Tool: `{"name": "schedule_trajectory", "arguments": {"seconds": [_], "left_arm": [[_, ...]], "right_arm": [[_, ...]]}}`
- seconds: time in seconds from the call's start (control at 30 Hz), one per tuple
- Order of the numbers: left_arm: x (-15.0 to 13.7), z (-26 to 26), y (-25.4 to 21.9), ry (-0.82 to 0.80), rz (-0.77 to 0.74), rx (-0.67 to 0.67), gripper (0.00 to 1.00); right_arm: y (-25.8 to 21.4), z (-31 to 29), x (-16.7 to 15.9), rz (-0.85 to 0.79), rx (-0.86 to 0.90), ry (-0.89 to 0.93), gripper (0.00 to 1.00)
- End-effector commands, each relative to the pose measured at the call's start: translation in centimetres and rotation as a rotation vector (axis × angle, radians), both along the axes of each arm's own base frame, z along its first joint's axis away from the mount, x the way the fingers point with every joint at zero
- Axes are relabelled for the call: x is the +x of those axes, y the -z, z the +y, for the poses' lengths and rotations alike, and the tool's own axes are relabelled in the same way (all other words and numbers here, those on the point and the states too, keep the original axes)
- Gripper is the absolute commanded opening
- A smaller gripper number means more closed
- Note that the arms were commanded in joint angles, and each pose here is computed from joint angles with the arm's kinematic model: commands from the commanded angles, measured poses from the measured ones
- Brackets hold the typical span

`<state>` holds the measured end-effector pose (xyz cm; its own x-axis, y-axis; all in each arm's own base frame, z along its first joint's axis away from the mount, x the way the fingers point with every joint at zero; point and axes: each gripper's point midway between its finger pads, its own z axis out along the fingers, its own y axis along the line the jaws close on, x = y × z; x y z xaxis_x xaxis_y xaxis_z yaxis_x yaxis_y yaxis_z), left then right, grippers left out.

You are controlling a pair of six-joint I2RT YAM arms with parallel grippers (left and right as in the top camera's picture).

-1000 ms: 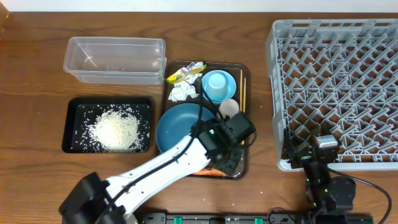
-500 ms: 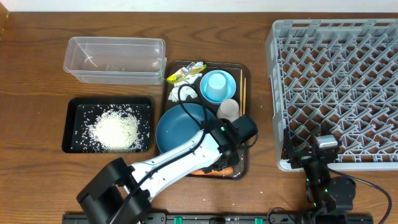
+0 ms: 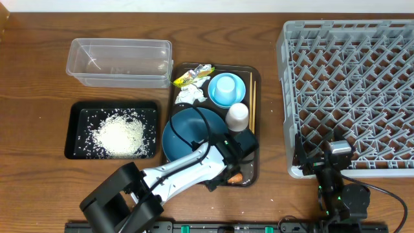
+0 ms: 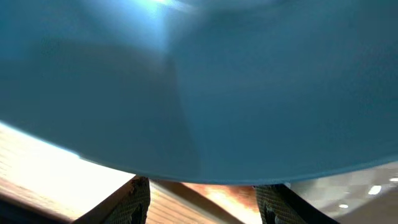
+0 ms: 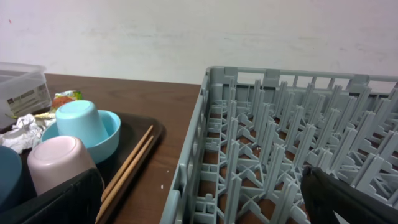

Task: Sort waste into correct bins and load items into the dishwasher rack
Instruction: 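Grasp the orange carrot on the brown tray with the left gripper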

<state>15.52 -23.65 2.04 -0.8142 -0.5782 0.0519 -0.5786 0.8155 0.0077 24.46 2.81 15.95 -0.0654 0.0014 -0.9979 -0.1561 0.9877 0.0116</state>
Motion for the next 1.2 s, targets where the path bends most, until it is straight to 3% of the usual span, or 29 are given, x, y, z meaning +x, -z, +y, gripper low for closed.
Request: {"name": "schedule_trajectory", "arguments": {"seconds": [0.0, 0.9, 1.17], "left_arm": [[-0.3, -0.6, 0.3, -0.088, 0.023, -0.022, 0.57], [-1.0, -1.3, 2.9, -0.216, 0.018, -0.088, 0.57], [-1.1, -1.4, 2.9, -0.189, 0.018, -0.093, 0.48]], "right_arm": [[0.1, -0.3, 0.0, 0.001, -0.011, 0.012, 0.99], [0.1, -0.3, 0.0, 0.001, -0.011, 0.012, 0.99], [0.1, -0.3, 0.0, 0.001, -0.011, 0.012, 0.99]]}}
